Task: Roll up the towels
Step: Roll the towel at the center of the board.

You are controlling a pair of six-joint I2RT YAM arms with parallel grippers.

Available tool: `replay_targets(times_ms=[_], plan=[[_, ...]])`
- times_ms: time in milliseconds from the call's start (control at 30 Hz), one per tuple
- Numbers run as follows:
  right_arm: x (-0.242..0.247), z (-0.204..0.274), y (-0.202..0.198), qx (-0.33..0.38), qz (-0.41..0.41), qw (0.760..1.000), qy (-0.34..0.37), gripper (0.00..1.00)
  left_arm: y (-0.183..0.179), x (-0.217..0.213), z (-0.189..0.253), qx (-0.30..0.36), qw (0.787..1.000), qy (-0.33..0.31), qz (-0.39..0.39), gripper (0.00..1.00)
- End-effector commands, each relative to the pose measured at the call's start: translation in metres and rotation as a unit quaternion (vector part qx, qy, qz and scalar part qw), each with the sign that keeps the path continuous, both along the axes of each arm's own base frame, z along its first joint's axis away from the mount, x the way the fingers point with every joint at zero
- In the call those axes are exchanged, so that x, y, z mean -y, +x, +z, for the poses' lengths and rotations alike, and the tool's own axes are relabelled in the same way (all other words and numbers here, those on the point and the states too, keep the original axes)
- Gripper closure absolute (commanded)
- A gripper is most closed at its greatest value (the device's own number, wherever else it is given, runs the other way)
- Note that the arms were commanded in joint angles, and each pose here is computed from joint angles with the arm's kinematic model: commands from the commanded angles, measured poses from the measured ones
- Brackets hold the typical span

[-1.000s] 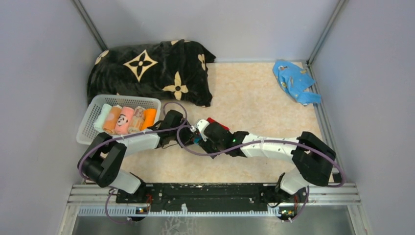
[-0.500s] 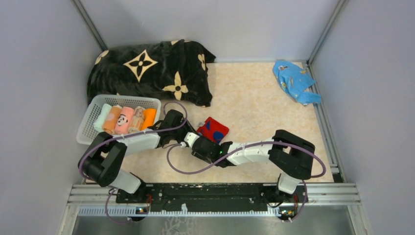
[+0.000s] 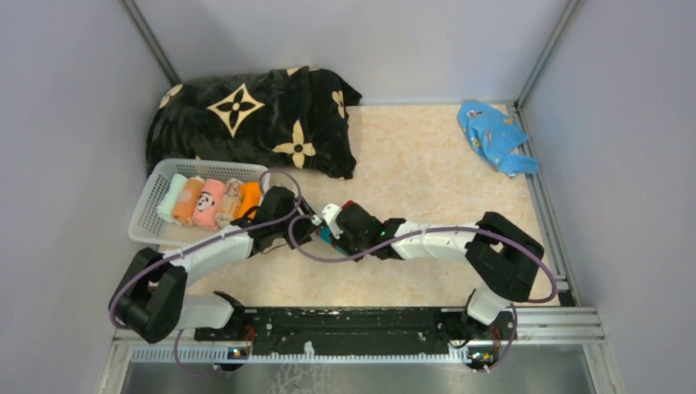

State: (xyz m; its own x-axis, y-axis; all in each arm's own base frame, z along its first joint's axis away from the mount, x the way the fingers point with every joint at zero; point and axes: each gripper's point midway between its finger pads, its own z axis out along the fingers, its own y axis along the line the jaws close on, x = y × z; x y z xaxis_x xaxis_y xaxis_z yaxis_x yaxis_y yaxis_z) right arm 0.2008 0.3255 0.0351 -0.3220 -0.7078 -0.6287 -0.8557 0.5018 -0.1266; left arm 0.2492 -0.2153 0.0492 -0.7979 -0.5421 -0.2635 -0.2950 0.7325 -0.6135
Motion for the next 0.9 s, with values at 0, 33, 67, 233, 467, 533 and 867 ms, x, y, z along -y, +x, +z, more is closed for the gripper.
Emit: replay_targets(times_ms=[0, 33, 67, 233, 467, 533, 867], plan=[[-0.02, 0.042, -0.035, -0.16, 0.057, 0.975, 0.145, 0.87, 0.0, -0.01, 0.015, 0.029, 1.0, 0.007, -0.001, 0.26], [-0.022, 0.048, -0.034, -0.181, 0.056, 0.968, 0.166, 0.86, -0.001, -0.01, 0.018, 0.031, 1.0, 0.002, -0.003, 0.26], [-0.022, 0.053, -0.032, -0.202, 0.052, 0.96, 0.185, 0.86, -0.003, -0.01, 0.019, 0.032, 0.999, -0.001, -0.005, 0.26], [-0.018, 0.055, -0.019, -0.311, 0.024, 0.915, 0.256, 0.86, -0.012, -0.008, 0.022, 0.028, 0.999, -0.022, -0.01, 0.26], [-0.01, 0.032, -0.009, -0.42, -0.026, 0.858, 0.296, 0.84, -0.01, 0.0, 0.018, 0.026, 0.999, -0.035, -0.021, 0.27], [-0.006, 0.026, -0.005, -0.44, -0.046, 0.842, 0.308, 0.85, -0.006, 0.004, 0.016, 0.024, 0.999, -0.034, -0.024, 0.28], [0.019, -0.011, 0.012, -0.481, -0.148, 0.804, 0.318, 0.83, 0.008, 0.019, -0.006, 0.001, 0.999, -0.026, -0.045, 0.34]])
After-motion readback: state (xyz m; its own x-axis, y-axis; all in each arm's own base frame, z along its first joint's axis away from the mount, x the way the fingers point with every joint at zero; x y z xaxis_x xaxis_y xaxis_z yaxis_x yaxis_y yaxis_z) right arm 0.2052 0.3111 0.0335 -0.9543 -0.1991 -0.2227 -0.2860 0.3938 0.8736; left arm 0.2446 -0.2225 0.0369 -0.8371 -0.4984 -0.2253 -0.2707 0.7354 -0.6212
